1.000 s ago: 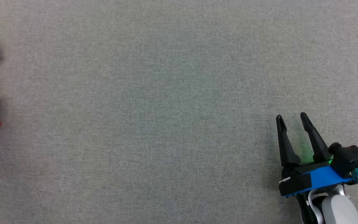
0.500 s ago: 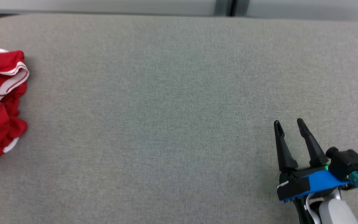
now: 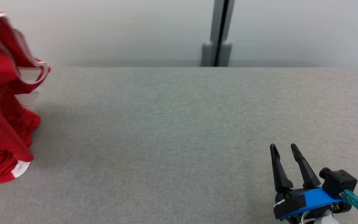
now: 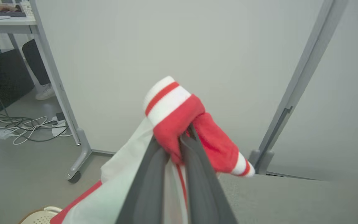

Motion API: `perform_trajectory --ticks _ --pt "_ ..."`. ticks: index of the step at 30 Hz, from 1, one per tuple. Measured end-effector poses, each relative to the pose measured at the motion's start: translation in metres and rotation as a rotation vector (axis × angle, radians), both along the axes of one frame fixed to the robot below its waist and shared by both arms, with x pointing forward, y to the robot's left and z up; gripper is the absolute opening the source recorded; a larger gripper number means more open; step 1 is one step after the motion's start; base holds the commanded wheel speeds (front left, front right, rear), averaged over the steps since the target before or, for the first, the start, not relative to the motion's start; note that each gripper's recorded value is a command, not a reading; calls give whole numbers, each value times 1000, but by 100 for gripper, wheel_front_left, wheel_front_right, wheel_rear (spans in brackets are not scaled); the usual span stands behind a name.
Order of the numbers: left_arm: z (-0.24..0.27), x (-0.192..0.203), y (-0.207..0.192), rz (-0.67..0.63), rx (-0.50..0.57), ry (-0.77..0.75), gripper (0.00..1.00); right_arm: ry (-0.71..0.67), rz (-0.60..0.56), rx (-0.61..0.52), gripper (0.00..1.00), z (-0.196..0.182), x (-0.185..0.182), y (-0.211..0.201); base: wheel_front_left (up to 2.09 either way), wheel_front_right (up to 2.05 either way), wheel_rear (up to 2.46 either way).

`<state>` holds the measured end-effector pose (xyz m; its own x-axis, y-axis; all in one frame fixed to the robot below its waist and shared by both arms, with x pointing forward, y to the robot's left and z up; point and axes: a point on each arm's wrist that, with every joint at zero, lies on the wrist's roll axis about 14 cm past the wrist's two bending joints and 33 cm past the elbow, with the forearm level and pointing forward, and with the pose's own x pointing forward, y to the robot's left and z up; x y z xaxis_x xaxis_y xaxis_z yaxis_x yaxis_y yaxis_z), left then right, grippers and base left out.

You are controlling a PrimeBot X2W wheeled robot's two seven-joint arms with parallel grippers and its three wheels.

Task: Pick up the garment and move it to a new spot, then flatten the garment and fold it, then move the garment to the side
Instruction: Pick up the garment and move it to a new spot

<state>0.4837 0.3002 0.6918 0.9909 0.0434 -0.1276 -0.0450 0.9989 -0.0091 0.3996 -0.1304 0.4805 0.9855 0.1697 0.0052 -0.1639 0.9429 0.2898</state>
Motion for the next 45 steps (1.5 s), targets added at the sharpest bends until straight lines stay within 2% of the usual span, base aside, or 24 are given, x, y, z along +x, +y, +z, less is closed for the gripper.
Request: perform_trajectory --ticks 8,12,15,19,24,27,32,33,35,36,38,40,45 --pt "65 13 -128 -321 17 -172 0 -18 -114 24 100 6 -21 -37 0 0 0" --pt "68 15 -183 -456 -3 -188 0 -16 -166 31 100 6 -29 -54 0 0 0" --pt "57 19 -214 -529 29 -169 0 -13 -203 32 100 5 -33 -66 0 0 0" --pt "24 22 -256 -637 30 -99 0 -11 -252 25 100 4 -36 -82 0 0 0" --pt "-40 20 -286 -710 -19 35 0 1 -293 28 100 1 -41 -95 0 0 0" --pt "-92 10 -297 -728 -61 151 0 1 -304 36 100 1 -45 -98 0 0 0" --pt "-169 -12 -300 -686 -122 274 0 -7 -313 37 100 4 -49 -100 0 0 0" --pt "-182 -17 -300 -671 -136 286 9 -8 -313 38 100 4 -49 -100 0 0 0" --pt "-203 -29 -301 -644 -174 305 92 -13 -309 37 100 5 -50 -99 0 0 0" --pt "-211 -35 -302 -632 -205 308 100 -14 -304 36 100 6 -50 -98 0 0 0" --pt "-224 -49 -305 -599 -304 326 100 -17 -296 29 100 6 -50 -95 0 0 0" --pt "-231 -60 -305 -592 -343 318 100 -20 -285 24 100 7 -49 -92 0 0 0" --pt "-220 -69 -276 -502 -406 156 100 -28 -250 20 100 9 -47 -81 0 0 0"
